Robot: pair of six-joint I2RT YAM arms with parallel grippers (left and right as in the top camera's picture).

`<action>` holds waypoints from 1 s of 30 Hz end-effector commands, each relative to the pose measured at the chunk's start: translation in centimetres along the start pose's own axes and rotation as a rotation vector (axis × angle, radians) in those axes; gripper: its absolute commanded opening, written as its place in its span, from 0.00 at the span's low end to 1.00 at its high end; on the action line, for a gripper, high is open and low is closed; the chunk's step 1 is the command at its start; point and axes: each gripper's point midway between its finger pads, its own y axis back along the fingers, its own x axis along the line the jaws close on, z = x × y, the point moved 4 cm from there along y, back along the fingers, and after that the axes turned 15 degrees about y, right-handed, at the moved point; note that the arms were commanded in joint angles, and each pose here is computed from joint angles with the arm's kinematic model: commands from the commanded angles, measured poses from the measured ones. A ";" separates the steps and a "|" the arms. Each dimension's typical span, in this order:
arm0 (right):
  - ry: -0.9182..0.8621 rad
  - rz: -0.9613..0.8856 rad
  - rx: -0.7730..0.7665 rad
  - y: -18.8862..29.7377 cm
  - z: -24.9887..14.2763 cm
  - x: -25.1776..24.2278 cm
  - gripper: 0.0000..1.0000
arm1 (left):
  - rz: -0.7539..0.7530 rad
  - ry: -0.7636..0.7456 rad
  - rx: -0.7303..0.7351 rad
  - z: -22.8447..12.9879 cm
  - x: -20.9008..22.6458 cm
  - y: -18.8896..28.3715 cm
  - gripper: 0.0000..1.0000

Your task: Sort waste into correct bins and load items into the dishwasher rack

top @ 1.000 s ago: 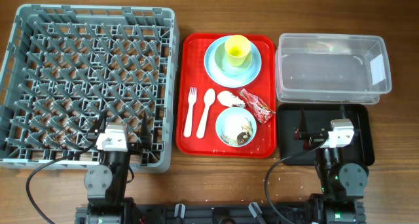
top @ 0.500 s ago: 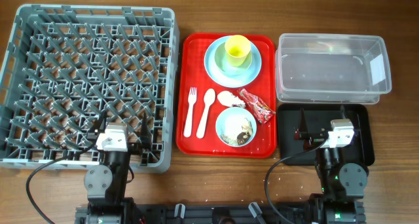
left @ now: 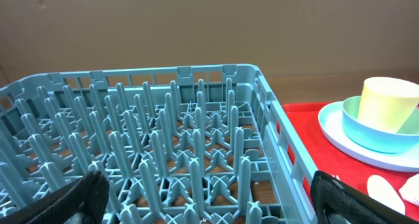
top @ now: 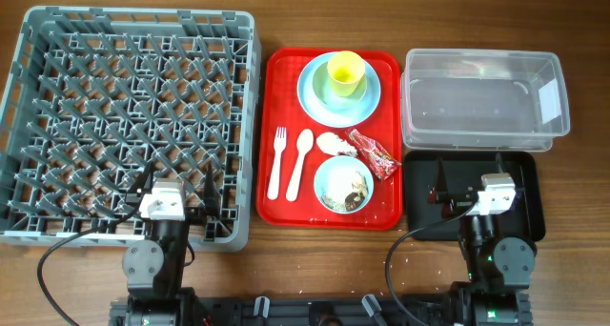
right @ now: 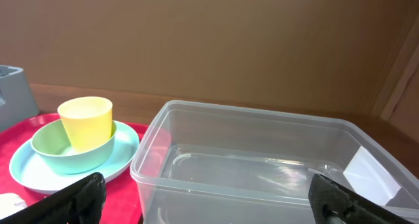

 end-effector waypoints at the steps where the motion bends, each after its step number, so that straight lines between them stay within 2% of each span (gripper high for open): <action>1: 0.002 -0.001 -0.002 0.0 0.0 -0.1 1.00 | 0.014 -0.015 0.002 -0.2 0.2 0.0 1.00; 4: 0.002 -0.001 -0.002 0.0 0.0 -0.1 1.00 | -0.034 -0.015 0.011 -0.3 -0.4 0.0 1.00; 7: 0.002 -0.001 -0.002 0.0 0.0 -0.1 1.00 | -0.218 0.075 0.043 -0.5 -2.9 0.3 1.00; 12: 0.002 -0.001 -0.002 0.0 0.0 -0.1 1.00 | -0.253 0.196 0.063 -0.5 -3.4 0.4 1.00; 14: 0.002 -0.001 -0.002 0.0 0.0 -0.1 1.00 | -0.317 0.201 0.061 -0.2 -4.2 0.7 1.00; 15: 0.001 -0.001 -0.002 0.0 0.0 -0.1 1.00 | -0.386 0.274 0.059 1.2 -5.3 1.3 1.00; 17: 0.001 -0.001 -0.002 0.0 0.0 -0.1 1.00 | -0.406 0.325 0.020 3.6 -5.9 1.9 1.00; 21: 0.002 -0.001 -0.002 0.0 0.0 -0.1 1.00 | -0.453 0.319 -0.085 11.4 -7.7 4.5 1.00; 24: 0.001 -0.001 -0.002 0.0 0.0 -0.1 1.00 | -0.479 0.346 0.061 16.0 -9.8 5.3 1.00; 26: 0.002 -0.001 -0.002 0.0 0.0 -0.1 1.00 | -0.494 0.385 0.238 17.7 -11.1 4.6 1.00; 30: 0.002 -0.001 -0.002 0.0 0.0 -0.1 1.00 | -0.476 0.565 0.734 18.3 -13.2 2.0 1.00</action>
